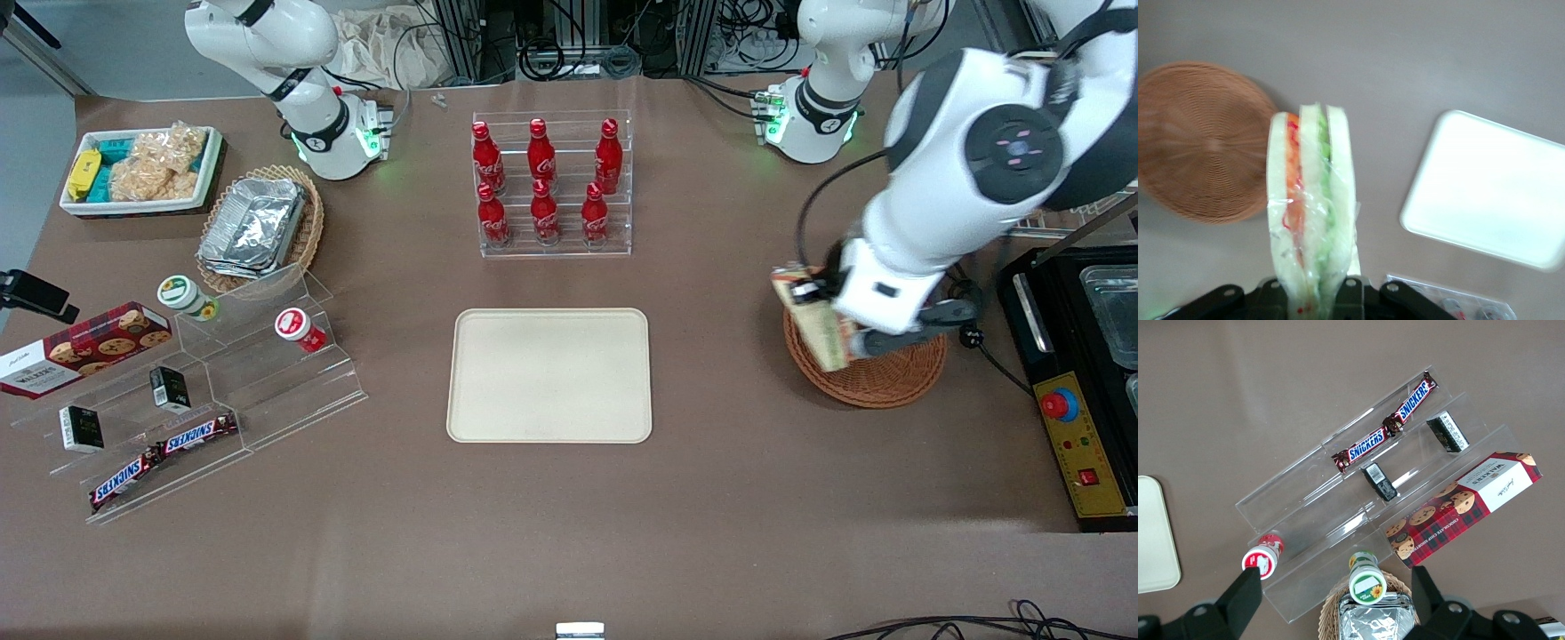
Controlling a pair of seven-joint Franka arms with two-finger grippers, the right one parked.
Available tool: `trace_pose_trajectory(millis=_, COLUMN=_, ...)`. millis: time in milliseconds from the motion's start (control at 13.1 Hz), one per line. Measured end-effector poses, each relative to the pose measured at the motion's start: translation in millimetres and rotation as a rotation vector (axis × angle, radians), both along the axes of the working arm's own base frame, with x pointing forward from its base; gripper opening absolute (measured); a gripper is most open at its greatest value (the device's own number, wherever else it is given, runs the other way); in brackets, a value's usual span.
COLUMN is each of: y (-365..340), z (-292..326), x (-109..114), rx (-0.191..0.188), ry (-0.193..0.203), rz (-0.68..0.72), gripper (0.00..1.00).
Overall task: Place sandwich from basket to tray
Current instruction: 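Lift the sandwich out of the basket with the left gripper, then carry the sandwich over the cream tray and lower it down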
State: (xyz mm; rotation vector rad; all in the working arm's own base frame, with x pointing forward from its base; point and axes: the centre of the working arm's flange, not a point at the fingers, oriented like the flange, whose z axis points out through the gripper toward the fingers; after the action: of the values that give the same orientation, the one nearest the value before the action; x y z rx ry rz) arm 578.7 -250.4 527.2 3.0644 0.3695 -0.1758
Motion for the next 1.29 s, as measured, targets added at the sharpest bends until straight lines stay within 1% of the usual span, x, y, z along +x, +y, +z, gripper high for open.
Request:
trace_pose_trajectory(millis=76, y=-32.5, z=-15.6, x=2.9, rx=-0.037, ry=-0.001, rz=-0.046, gripper=0.2)
trace_pose_trajectory(millis=152, y=-64.4, z=-37.4, x=5.1, rx=-0.063, ry=-0.011, rz=-0.084, gripper=0.2)
trace_pose_trajectory(millis=228, y=-95.0, z=-66.2, x=5.3, rx=-0.076, ry=-0.019, rz=-0.12, gripper=0.2)
trace_pose_trajectory(millis=304, y=-124.5, z=-99.2, x=2.4, rx=-0.069, ry=-0.025, rz=-0.148, gripper=0.2)
trace_pose_trajectory(millis=380, y=-150.4, z=-133.0, x=-2.7, rx=-0.048, ry=-0.032, rz=-0.168, gripper=0.2)
trace_pose_trajectory(millis=457, y=-168.4, z=-164.6, x=-7.4, rx=-0.025, ry=-0.031, rz=-0.183, gripper=0.2)
trace_pose_trajectory(millis=533, y=-177.5, z=-194.4, x=-8.6, rx=-0.014, ry=-0.021, rz=-0.194, gripper=0.2)
trace_pose_trajectory(millis=685, y=-180.2, z=-241.7, x=-1.2, rx=-0.037, ry=-0.006, rz=-0.192, gripper=0.2)
trace_pose_trajectory(millis=761, y=-181.0, z=-260.7, x=0.8, rx=-0.041, ry=-0.003, rz=-0.196, gripper=0.2)
trace_pose_trajectory(millis=913, y=-183.8, z=-286.5, x=0.5, rx=-0.025, ry=-0.007, rz=-0.219, gripper=0.2)
trace_pose_trajectory(millis=1065, y=-185.5, z=-291.0, x=1.1, rx=-0.023, ry=-0.011, rz=-0.224, gripper=0.21)
trace_pose_trajectory(millis=1141, y=-186.0, z=-289.1, x=2.2, rx=-0.025, ry=-0.016, rz=-0.223, gripper=0.26)
trace_pose_trajectory(millis=1293, y=-186.7, z=-285.5, x=4.3, rx=-0.028, ry=-0.023, rz=-0.222, gripper=0.44)
